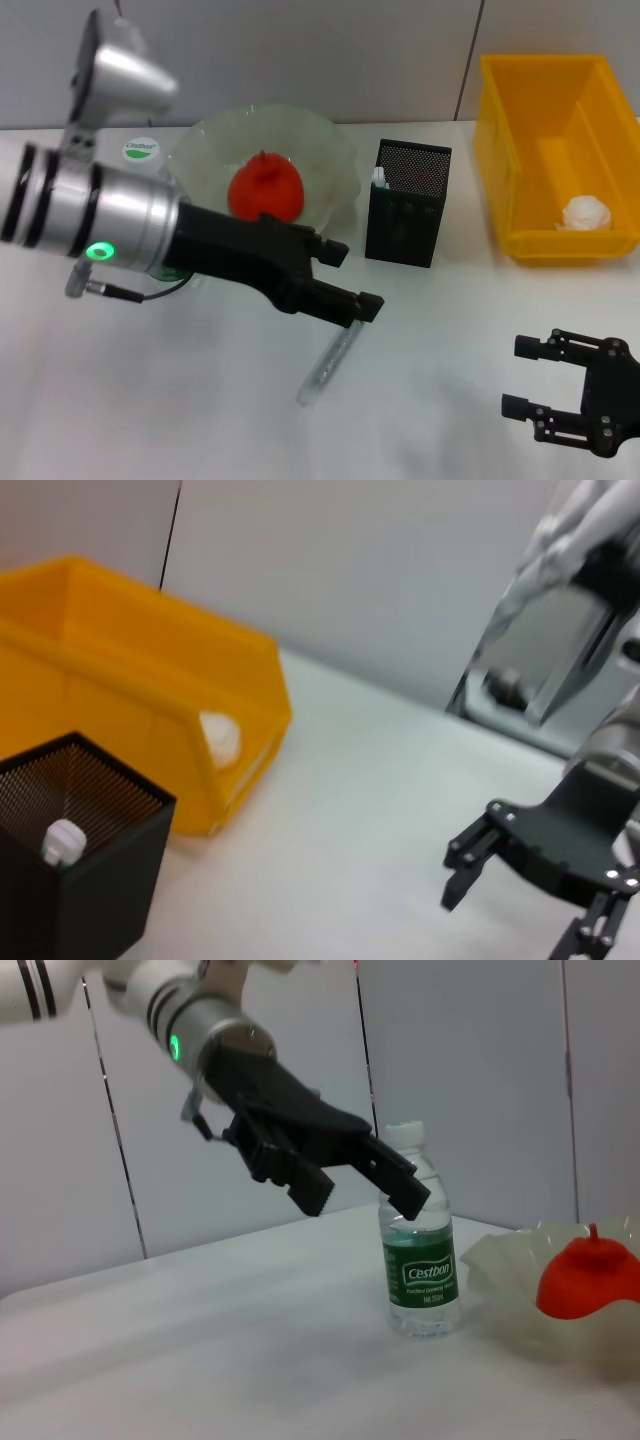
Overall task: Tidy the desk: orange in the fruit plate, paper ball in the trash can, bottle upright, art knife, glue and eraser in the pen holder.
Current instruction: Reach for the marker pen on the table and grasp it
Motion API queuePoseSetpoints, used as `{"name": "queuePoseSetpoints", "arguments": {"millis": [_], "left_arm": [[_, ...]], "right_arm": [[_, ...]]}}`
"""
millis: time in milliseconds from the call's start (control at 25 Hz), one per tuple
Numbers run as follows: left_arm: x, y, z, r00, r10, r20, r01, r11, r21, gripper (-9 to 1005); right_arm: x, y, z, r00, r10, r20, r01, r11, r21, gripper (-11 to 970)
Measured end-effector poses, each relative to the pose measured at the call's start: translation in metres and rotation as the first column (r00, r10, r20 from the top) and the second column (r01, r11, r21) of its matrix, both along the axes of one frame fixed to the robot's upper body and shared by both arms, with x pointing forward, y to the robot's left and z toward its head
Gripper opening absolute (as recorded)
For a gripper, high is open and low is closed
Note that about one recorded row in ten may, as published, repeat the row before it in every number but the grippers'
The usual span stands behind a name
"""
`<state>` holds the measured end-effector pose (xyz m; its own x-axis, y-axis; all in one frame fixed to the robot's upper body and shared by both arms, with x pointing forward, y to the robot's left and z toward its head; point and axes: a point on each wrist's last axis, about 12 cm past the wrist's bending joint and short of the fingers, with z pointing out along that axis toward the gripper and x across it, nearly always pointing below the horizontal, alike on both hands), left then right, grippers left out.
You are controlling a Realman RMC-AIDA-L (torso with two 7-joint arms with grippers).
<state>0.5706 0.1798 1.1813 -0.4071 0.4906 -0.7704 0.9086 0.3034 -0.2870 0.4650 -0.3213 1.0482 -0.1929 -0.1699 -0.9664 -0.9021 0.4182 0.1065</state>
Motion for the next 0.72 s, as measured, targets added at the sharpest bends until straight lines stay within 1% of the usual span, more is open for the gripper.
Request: {"name": "queuePoseSetpoints", "arguments": {"millis": [80,160,280,360,400,520,640,720], "left_arm": [[0.003,-0.008,0.007,1.0,0.018,0.0,-0.018,0.998,0.063,860],[0.007,-0.019,0.016,0.998,0.056,-0.002,-0.055,0.987,0.15,854],[0.014,-0.035,0.026,0.994,0.105,-0.013,-0.098,0.963,0.25,845],[0.017,-0.044,0.029,0.992,0.125,-0.023,-0.113,0.947,0.301,838],[0.018,-0.048,0.029,0.991,0.133,-0.031,-0.117,0.941,0.316,835],[0.025,-0.059,0.022,0.978,0.188,-0.089,-0.144,0.921,0.363,826],[0.031,-0.065,0.014,0.956,0.245,-0.163,-0.165,0.904,0.394,817],[0.032,-0.066,0.011,0.948,0.26,-0.184,-0.169,0.899,0.404,811]], "right_arm": [[0.001,0.0,0.0,1.0,0.001,0.002,-0.001,1.0,0.0,711],[0.002,0.001,0.001,1.0,0.003,0.004,-0.003,1.0,0.0,711],[0.003,0.001,0.001,1.0,0.004,0.007,-0.004,1.0,-0.001,710],[0.004,0.002,0.002,1.0,0.005,0.01,-0.005,1.0,-0.004,710],[0.005,0.002,0.002,1.0,0.005,0.012,-0.005,1.0,-0.005,710],[0.007,0.001,0.002,1.0,0.0,0.015,0.0,1.0,-0.013,710],[0.009,0.001,0.002,1.0,-0.007,0.019,0.008,1.0,-0.025,710],[0.01,0.001,0.002,1.0,-0.007,0.026,0.008,1.0,-0.03,710]]}}
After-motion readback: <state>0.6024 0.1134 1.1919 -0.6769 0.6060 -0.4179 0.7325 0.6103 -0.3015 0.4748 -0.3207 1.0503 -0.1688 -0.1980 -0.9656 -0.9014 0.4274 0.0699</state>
